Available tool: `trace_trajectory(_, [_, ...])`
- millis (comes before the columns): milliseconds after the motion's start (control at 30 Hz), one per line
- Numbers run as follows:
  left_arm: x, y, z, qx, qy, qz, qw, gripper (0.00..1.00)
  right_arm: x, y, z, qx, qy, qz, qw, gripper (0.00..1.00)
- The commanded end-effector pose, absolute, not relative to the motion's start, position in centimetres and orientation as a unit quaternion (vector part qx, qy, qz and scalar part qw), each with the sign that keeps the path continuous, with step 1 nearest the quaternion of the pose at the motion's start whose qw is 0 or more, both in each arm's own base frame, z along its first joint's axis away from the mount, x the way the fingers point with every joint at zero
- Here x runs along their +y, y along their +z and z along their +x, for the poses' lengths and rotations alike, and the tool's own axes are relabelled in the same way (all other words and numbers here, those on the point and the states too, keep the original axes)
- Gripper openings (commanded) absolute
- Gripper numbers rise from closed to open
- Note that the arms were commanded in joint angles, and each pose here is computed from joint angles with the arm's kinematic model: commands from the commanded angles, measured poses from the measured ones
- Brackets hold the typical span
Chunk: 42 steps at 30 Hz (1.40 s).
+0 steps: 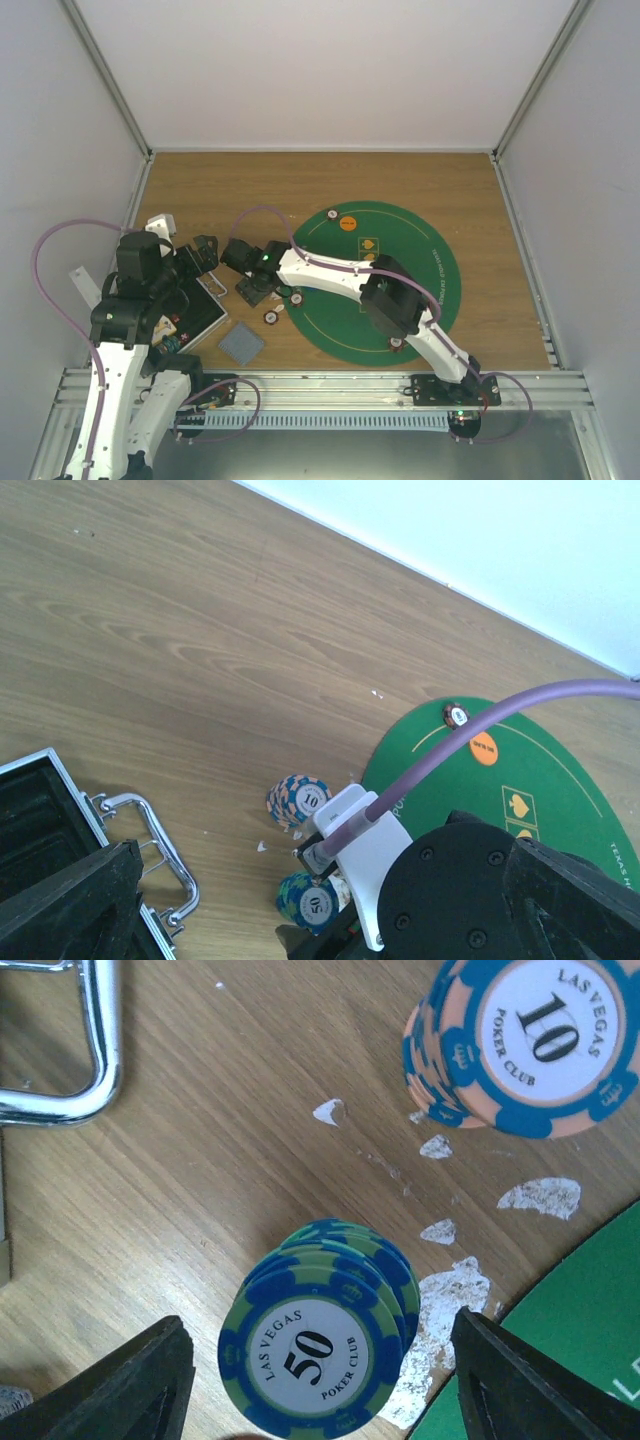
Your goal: Distribute texas hold em gaming equipment
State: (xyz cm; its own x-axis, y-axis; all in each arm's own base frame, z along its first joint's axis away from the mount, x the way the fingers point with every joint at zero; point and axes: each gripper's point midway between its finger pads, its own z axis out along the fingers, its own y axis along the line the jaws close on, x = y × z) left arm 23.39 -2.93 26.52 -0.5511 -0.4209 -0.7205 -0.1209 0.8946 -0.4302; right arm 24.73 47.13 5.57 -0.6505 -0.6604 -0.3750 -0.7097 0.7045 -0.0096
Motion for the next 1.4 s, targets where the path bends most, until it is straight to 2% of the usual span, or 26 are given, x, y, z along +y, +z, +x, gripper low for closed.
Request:
trace_trajectory(0, [-2.96,27.62,23.81,0.854,-0.171,-0.15,0.468,0.99,47.04,5.3,25.46,0.909,0.056,-0.371,0.179,0.7])
trace_trajectory(300, [-2.98,27.39,23.89,0.854,-0.172,-0.153,0.466,0.99,46.94,5.0,25.54,0.908,0.052,-0.375,0.177,0.56])
trace_trajectory(700, [-2.91,27.33,23.93,0.854,-0.171,-0.154,0.466,0.99,47.08,4.72,25.51,0.906,0.052,-0.381,0.175,0.49])
trace_trajectory(1067, [-2.88,27.17,24.04,0.855,-0.171,-0.156,0.465,0.99,47.08,4.44,25.54,0.906,0.05,-0.384,0.171,0.49])
trace_trajectory(1367, [-2.87,27.14,24.06,0.855,-0.17,-0.157,0.464,0.99,47.21,4.83,25.69,0.904,0.051,-0.385,0.177,0.42])
